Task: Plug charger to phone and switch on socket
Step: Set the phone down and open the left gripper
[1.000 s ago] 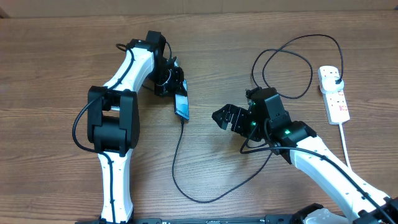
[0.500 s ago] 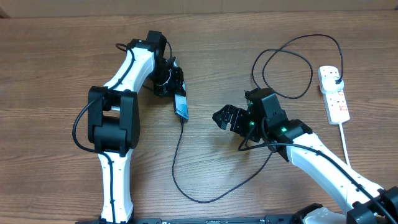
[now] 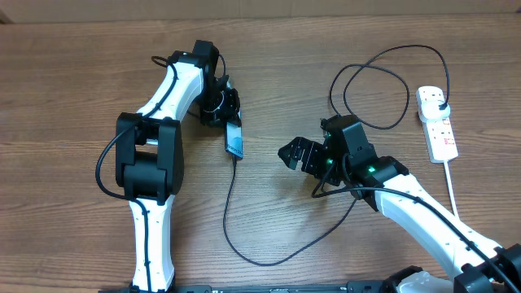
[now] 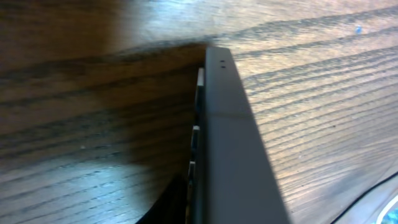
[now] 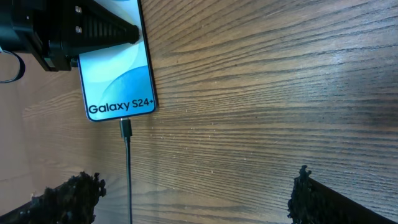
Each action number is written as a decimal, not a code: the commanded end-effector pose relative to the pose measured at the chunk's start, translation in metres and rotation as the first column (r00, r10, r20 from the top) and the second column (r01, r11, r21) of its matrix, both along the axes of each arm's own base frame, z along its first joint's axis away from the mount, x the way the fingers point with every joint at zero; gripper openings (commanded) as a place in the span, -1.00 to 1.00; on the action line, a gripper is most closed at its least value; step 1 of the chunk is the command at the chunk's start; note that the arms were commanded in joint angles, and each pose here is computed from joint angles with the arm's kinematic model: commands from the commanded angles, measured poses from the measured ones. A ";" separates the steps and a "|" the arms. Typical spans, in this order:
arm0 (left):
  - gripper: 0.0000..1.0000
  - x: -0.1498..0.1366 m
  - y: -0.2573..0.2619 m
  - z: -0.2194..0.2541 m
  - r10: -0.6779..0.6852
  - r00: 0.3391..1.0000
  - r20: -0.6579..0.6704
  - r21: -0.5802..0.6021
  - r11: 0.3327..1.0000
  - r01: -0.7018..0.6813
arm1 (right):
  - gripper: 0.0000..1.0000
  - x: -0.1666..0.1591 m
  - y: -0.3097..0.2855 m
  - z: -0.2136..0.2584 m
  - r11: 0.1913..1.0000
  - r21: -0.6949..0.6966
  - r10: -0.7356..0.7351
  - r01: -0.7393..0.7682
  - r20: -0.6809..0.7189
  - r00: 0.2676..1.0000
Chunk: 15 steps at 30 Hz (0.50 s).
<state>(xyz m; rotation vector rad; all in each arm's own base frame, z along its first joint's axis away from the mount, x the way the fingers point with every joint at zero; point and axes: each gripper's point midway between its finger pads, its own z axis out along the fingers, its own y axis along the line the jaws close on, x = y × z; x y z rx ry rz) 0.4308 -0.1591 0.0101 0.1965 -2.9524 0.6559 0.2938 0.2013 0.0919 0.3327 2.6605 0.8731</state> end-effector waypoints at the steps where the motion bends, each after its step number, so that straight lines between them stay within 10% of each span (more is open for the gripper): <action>1: -0.66 -0.001 0.000 -0.003 0.010 1.000 -0.010 0.020 1.000 -0.009 | 1.00 0.002 -0.002 -0.001 1.000 -0.010 -0.002 0.002 0.011 1.000; 15: -0.42 -0.002 0.008 -0.006 0.010 1.000 -0.011 0.070 0.998 -0.009 | 1.00 0.002 -0.002 -0.001 1.000 -0.010 -0.002 0.002 0.011 1.000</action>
